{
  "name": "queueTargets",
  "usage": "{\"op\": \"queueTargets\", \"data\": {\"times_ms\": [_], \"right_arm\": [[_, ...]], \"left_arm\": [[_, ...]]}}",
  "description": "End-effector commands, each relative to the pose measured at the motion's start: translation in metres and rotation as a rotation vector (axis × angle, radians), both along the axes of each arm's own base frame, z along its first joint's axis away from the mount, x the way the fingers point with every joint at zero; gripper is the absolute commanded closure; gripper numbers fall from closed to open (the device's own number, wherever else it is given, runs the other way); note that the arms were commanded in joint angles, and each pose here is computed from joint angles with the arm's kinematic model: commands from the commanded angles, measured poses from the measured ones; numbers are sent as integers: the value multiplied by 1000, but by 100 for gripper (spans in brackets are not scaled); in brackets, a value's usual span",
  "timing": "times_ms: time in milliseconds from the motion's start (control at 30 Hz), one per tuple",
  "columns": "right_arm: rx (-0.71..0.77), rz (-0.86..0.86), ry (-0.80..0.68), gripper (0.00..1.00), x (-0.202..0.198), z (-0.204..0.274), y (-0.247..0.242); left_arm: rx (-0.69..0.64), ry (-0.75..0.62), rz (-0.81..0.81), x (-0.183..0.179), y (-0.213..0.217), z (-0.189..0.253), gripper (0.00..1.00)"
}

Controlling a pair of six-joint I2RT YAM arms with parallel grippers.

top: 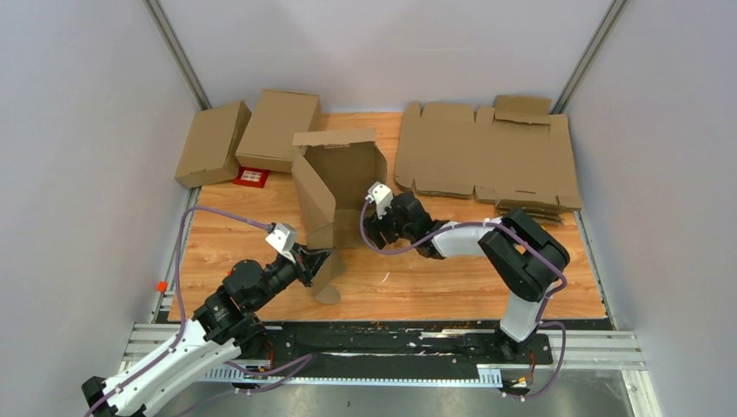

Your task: Fold the paper box

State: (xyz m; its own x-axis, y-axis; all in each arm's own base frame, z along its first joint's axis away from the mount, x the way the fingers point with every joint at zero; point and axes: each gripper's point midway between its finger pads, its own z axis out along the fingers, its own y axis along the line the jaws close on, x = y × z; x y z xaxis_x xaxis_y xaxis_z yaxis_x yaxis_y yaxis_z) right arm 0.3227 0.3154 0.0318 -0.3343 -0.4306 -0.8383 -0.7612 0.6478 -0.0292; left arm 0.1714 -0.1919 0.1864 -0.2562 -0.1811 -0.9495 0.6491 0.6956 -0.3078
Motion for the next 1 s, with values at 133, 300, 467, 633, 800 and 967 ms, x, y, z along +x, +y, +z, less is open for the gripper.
{"op": "queueTargets", "data": {"times_ms": [133,300,467,633,800,967], "right_arm": [[145,50,-22,28,4,44,31],[180,75,2,20,2,46,41],[197,126,6,0,-8,45,42],[247,211,42,0,-17,47,46],[258,292,46,0,-28,44,48],[203,340,48,0,-32,33,45]], "left_arm": [[22,109,-36,-9,-5,-21,100],[32,121,-50,-10,-8,-23,100],[31,125,-73,-13,-11,-23,100],[28,122,-81,-14,-11,-22,100],[27,119,-107,-17,-14,-18,100],[32,118,-106,-18,-13,-18,100]]}}
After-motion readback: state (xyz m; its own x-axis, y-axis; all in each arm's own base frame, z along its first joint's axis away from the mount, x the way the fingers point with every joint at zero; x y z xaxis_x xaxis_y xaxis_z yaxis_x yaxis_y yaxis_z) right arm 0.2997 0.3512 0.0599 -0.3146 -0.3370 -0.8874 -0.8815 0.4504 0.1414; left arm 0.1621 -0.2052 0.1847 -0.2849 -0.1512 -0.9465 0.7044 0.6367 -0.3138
